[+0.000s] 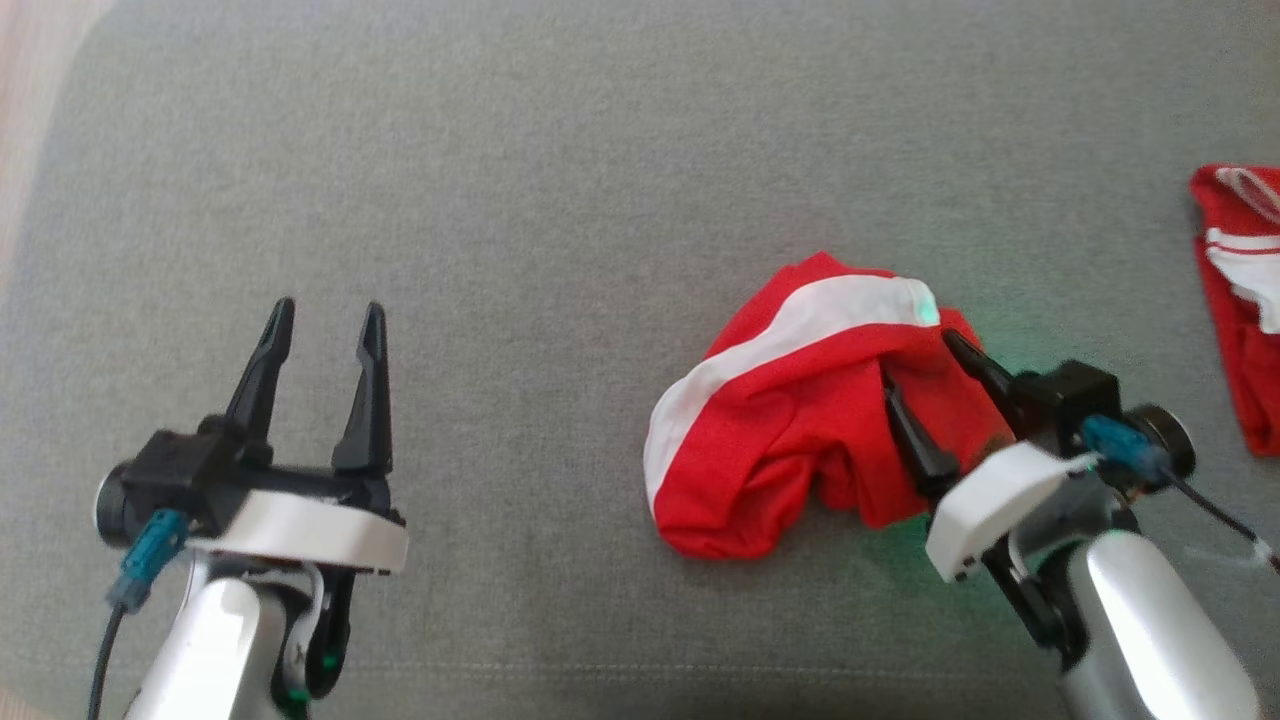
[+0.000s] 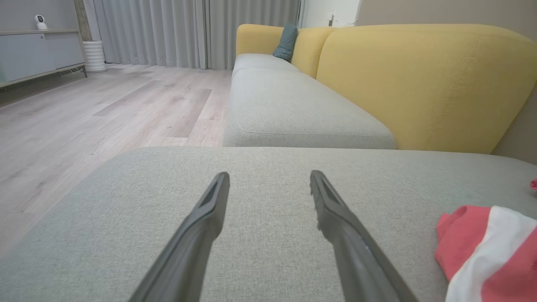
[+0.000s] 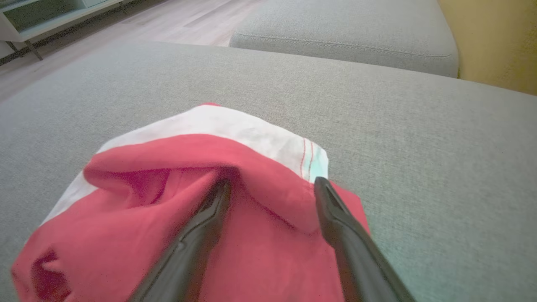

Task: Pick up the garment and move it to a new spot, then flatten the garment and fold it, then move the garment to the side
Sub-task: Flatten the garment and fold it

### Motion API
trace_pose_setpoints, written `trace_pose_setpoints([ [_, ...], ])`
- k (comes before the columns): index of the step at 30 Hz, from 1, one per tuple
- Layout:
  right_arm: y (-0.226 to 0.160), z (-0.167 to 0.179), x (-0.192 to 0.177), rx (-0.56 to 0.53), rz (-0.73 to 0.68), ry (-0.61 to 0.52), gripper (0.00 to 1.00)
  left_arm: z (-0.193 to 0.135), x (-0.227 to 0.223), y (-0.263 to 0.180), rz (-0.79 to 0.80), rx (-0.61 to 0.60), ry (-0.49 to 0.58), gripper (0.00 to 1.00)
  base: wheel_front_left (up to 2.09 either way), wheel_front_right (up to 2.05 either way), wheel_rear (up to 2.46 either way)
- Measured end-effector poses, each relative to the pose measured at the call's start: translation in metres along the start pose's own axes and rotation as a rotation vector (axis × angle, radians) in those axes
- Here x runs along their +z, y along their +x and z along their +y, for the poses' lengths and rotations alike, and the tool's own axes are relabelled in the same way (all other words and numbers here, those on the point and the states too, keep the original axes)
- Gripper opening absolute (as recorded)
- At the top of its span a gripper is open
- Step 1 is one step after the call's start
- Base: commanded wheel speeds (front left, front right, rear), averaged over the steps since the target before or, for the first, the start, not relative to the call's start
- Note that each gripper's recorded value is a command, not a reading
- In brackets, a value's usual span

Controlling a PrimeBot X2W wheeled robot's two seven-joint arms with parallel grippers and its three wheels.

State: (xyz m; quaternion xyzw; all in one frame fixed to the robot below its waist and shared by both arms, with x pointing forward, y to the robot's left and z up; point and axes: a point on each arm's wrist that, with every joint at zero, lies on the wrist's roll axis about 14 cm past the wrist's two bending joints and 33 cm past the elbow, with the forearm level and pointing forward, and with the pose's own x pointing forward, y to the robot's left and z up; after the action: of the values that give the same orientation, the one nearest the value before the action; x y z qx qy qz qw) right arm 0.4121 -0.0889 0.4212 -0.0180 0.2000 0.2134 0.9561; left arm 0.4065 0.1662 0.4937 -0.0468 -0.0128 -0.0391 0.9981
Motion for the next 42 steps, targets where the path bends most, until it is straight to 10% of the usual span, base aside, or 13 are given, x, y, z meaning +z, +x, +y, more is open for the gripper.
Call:
trace_pose_setpoints([
  [4,0.018,0.003,-0.004,0.033,0.017,-0.027,1.0,0.002,-0.003,0.006,0.004,0.003,0.004,1.0,0.0,0.0,0.0],
  [7,0.027,0.004,0.004,0.044,-0.013,-0.038,0.0,0.001,-0.004,0.007,0.004,0.003,0.0,1.0,0.0,0.0,0.0],
  [23,-0.011,-0.062,0.091,-0.167,-0.356,-0.037,0.0,-0.015,-0.003,0.019,-0.01,-0.058,0.001,1.0,0.0,0.0,0.0],
  [37,-0.064,-0.071,-0.057,-0.324,0.028,0.161,0.0,-0.025,-0.002,0.023,-0.018,-0.09,-0.001,1.0,0.0,0.0,0.0],
  [38,-0.065,-0.07,-0.059,-0.323,0.032,0.166,0.24,-0.025,-0.002,0.024,-0.02,-0.09,-0.001,1.0,0.0,0.0,0.0],
  [39,-0.065,-0.068,-0.06,-0.323,0.035,0.172,0.8,-0.025,-0.001,0.023,-0.022,-0.09,-0.001,1.0,0.0,0.0,0.0],
  [40,-0.065,-0.067,-0.06,-0.322,0.03,0.173,1.0,-0.026,0.0,0.023,-0.024,-0.091,-0.003,1.0,0.0,0.0,0.0],
  [42,-0.066,-0.065,-0.054,-0.32,0.005,0.175,1.0,-0.028,0.002,0.022,-0.029,-0.094,-0.006,1.0,0.0,0.0,0.0],
])
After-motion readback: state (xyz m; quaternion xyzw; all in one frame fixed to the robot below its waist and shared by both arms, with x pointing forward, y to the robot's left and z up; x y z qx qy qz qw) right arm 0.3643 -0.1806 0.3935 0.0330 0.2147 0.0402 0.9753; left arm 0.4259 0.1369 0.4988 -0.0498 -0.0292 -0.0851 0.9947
